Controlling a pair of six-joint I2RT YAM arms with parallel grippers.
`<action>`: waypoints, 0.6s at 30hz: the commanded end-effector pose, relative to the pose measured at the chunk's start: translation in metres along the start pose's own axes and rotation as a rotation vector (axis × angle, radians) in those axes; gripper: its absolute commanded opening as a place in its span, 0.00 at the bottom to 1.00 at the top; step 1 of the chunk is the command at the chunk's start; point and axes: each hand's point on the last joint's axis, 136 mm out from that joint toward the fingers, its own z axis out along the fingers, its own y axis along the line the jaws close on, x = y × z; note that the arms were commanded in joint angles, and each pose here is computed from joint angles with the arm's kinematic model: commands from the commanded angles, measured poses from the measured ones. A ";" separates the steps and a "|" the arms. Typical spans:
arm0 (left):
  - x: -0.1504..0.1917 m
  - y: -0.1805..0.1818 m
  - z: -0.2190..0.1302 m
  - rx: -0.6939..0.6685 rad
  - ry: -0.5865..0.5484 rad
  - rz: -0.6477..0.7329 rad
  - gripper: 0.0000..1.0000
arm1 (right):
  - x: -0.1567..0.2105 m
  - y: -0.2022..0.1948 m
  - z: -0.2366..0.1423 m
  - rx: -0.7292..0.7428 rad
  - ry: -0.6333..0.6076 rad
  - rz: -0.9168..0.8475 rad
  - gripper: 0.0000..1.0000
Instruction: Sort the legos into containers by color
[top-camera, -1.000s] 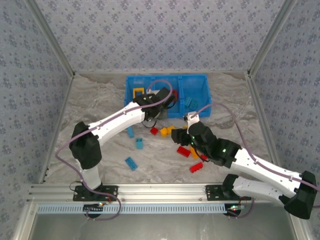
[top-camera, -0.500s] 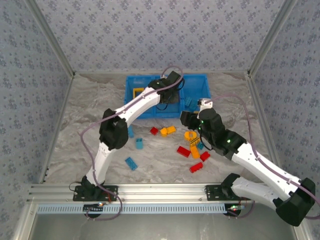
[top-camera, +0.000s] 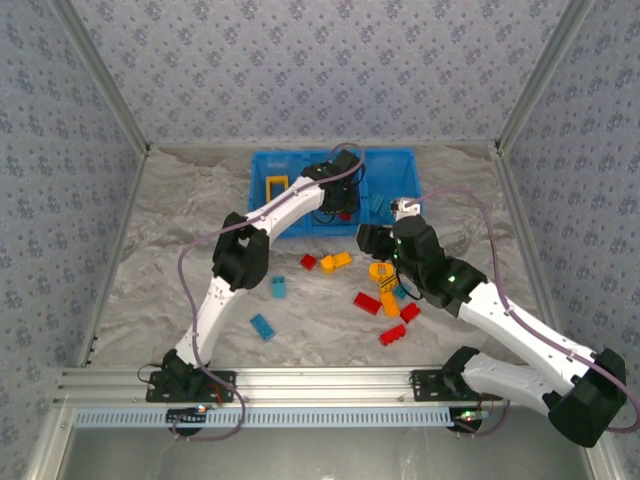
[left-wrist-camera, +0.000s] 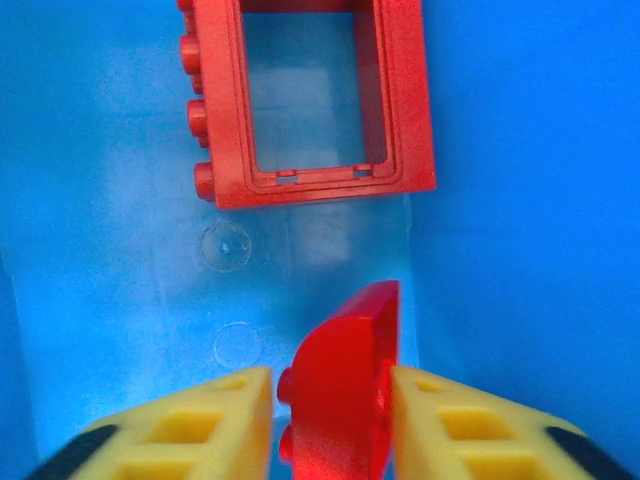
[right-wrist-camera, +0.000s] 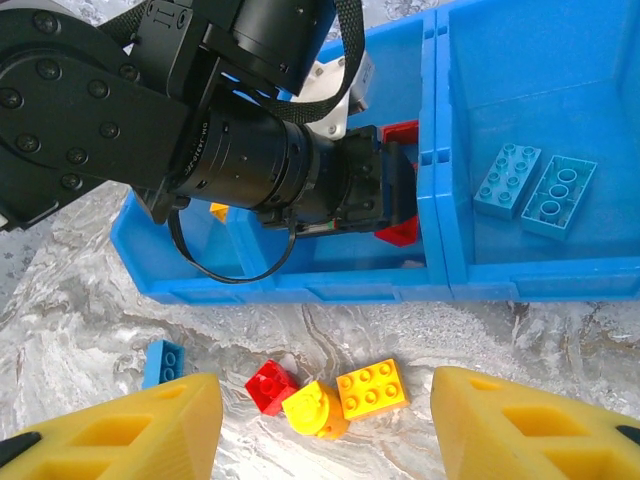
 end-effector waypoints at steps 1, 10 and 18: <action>-0.013 -0.008 -0.035 0.034 -0.039 -0.011 0.43 | 0.001 -0.004 0.000 0.012 0.012 0.016 0.60; -0.029 -0.017 -0.108 0.063 -0.149 -0.008 0.47 | 0.003 -0.009 -0.010 0.029 0.024 0.006 0.60; -0.024 -0.014 -0.212 0.124 -0.299 0.010 0.59 | -0.003 -0.003 -0.025 0.024 0.066 -0.054 0.60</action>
